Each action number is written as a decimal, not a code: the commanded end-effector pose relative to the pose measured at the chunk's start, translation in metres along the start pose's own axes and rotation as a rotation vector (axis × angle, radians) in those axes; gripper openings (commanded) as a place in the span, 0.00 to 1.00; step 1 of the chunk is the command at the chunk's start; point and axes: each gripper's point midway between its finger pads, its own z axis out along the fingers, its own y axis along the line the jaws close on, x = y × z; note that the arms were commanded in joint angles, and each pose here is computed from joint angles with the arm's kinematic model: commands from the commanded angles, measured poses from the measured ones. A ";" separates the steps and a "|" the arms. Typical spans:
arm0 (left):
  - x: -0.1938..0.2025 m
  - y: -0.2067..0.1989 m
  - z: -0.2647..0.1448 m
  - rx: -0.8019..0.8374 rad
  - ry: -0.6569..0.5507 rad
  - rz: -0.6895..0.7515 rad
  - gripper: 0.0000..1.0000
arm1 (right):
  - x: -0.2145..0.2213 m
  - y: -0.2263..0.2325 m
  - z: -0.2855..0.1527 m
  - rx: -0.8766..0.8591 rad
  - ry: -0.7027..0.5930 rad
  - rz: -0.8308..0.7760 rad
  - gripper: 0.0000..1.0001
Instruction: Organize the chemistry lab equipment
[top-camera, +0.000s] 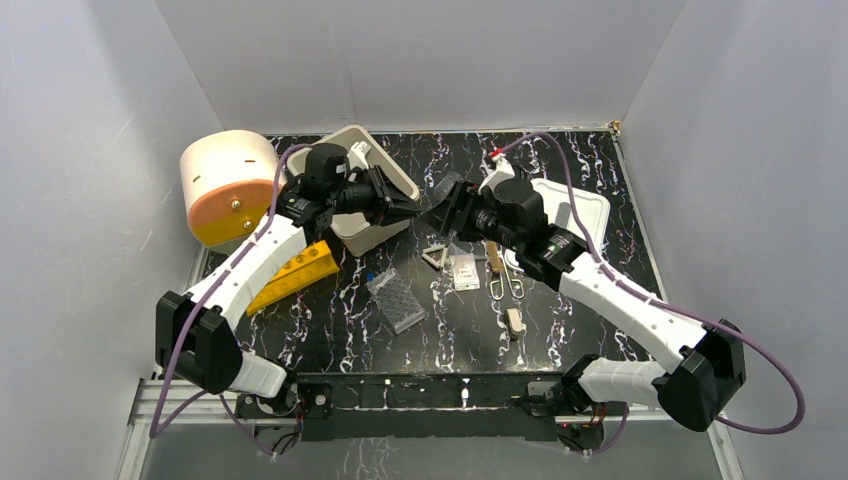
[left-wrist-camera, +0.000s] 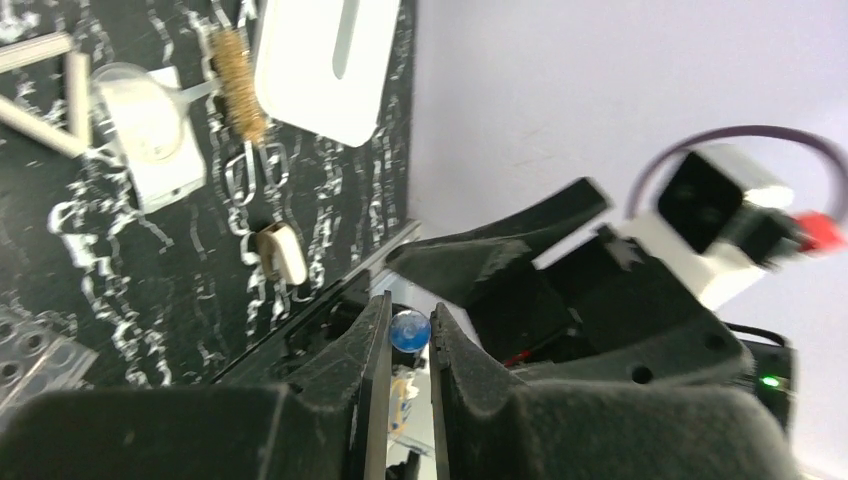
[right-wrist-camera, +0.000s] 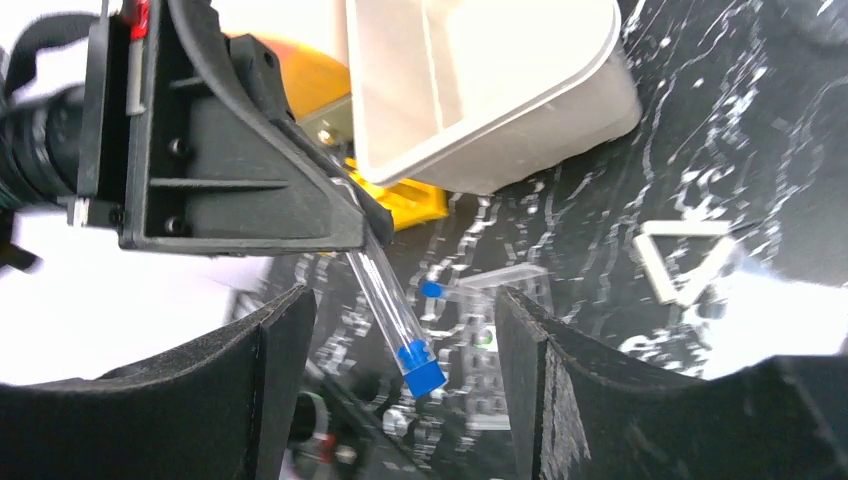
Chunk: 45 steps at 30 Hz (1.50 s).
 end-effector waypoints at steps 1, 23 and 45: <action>-0.002 -0.057 -0.021 0.205 -0.006 -0.038 0.00 | -0.042 0.031 -0.008 -0.058 -0.138 0.407 0.74; -0.023 -0.095 -0.036 0.376 -0.062 -0.205 0.00 | -0.101 0.041 -0.059 -0.152 -0.444 0.583 0.44; -0.026 -0.088 -0.034 0.389 -0.055 -0.253 0.00 | -0.095 0.054 -0.052 -0.225 -0.400 0.528 0.27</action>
